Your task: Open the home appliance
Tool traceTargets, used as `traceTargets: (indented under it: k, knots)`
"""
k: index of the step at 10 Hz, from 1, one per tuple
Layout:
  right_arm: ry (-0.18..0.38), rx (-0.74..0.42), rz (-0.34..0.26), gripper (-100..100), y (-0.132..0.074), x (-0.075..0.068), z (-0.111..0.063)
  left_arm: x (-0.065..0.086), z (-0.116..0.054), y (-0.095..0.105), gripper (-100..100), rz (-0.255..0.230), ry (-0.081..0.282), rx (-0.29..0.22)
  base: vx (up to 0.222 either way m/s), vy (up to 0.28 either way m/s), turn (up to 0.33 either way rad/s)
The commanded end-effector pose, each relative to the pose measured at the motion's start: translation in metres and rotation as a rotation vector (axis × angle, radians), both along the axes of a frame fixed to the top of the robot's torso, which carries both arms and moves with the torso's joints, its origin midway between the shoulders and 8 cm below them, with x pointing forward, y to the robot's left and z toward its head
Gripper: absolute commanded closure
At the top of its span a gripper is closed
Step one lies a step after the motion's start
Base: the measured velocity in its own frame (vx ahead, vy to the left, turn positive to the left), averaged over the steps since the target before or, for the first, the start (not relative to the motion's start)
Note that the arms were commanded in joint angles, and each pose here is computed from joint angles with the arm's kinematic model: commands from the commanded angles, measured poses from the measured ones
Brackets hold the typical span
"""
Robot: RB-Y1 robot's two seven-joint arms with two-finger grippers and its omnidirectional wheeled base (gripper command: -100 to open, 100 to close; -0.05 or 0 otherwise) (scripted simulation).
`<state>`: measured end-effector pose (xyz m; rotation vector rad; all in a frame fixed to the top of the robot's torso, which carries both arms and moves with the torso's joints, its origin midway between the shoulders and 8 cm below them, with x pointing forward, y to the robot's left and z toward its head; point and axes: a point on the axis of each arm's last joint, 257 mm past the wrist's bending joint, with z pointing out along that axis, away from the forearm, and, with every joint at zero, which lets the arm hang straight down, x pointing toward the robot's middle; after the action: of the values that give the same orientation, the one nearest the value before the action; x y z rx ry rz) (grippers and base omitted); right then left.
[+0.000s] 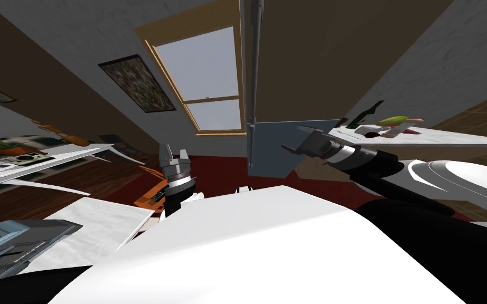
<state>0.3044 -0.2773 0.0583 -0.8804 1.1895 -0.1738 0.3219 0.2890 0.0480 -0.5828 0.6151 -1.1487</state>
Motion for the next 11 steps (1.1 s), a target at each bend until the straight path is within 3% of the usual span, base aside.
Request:
traceTargets:
  k: [1,2,9,11]
  knots:
    - [0.018,0.015,-0.065,-100,-0.031,0.009,-0.007,0.0,0.0,0.0,0,0.0,0.0,0.0,0.078,0.059,-0.024]
    - [0.03,0.023,-0.116,-100,-0.052,0.015,-0.009,0.0,0.0,0.0,0,0.0,0.0,0.0,0.134,0.112,-0.066]
    - [0.045,0.021,-0.215,-100,-0.085,0.023,0.003,0.0,0.0,0.0,0,0.0,0.0,0.0,0.157,0.158,-0.073]
    - [0.051,0.013,-0.268,-100,-0.106,0.026,0.006,0.0,0.0,0.0,0,0.0,0.0,0.0,0.171,0.2,-0.098]
